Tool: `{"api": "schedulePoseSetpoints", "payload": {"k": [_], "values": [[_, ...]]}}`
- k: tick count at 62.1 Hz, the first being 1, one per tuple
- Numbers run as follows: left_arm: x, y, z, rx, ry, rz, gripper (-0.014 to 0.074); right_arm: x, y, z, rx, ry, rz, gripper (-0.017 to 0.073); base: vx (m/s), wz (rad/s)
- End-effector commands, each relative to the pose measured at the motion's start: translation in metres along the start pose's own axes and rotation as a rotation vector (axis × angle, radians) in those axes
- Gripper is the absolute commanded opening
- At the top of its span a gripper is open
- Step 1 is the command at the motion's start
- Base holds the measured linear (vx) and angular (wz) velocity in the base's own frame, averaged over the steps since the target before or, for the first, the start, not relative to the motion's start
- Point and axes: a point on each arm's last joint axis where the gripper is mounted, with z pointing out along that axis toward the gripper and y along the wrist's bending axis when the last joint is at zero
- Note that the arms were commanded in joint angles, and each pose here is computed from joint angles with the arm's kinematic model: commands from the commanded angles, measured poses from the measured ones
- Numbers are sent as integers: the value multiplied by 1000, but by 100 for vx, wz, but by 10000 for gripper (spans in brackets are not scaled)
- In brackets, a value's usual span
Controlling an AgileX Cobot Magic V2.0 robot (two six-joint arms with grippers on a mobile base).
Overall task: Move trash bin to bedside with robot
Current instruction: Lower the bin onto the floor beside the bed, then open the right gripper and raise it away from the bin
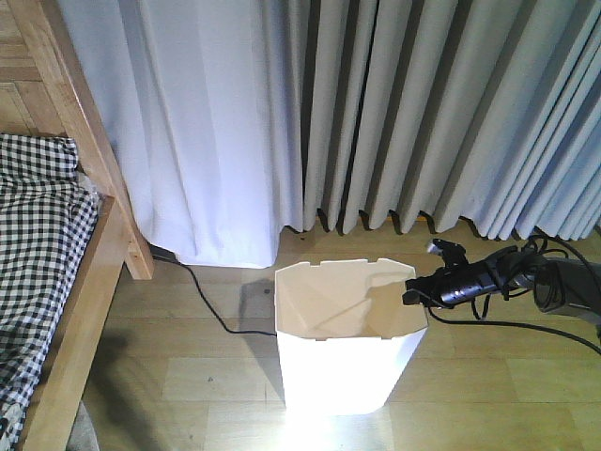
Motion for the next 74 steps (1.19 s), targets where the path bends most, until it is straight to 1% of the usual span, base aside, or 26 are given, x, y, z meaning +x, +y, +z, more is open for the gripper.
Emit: {"api": "schedulePoseSetpoints", "payload": {"k": [1,7,9,14,20,21,26,29,31,35,37,38,40,43,47,61,69,74], "values": [[-1,0,1,4,-62,-10,-6,-8,2,-5,-26,-23,7,332,0,0],[-1,0,1,4,-62,-10,-6,-9,2,-9,-5,-2,-32,332,0,0],[-1,0,1,4,-62,-10,-6,-10,3,-12,0,0,-36,332,0,-1],[-1,0,1,4,-62,-10,-6,-10,5,-18,24,-4,-27,332,0,0],[-1,0,1,4,-62,-10,-6,-14,9,-35,108,-45,0,332,0,0],[-1,0,1,4,-62,-10,-6,-10,9,-36,117,-41,8,332,0,0],[-1,0,1,4,-62,-10,-6,-6,15,-52,180,-65,-3,332,0,0],[-1,0,1,4,-62,-10,-6,-3,21,-64,203,-68,-37,332,0,0],[-1,0,1,4,-62,-10,-6,-4,27,-74,202,-76,-77,332,0,0],[-1,0,1,4,-62,-10,-6,-2,39,-90,193,-82,-122,332,0,0],[-1,0,1,4,-62,-10,-6,3,43,-94,190,-77,-120,332,0,0],[-1,0,1,4,-62,-10,-6,0,48,-103,196,-95,-123,332,0,0],[-1,0,1,4,-62,-10,-6,5,53,-110,200,-95,-113,332,0,0],[-1,0,1,4,-62,-10,-6,8,63,-128,223,-114,-105,332,0,0],[-1,0,1,4,-62,-10,-6,11,74,-148,253,-139,-109,332,0,0],[-1,0,1,4,-62,-10,-6,17,124,-242,386,-251,-192,332,0,0],[-1,0,1,4,-62,-10,-6,21,159,-301,443,-371,-240,332,0,0],[-1,0,1,4,-62,-10,-6,29,181,-335,466,-453,-274,332,0,0]]}}
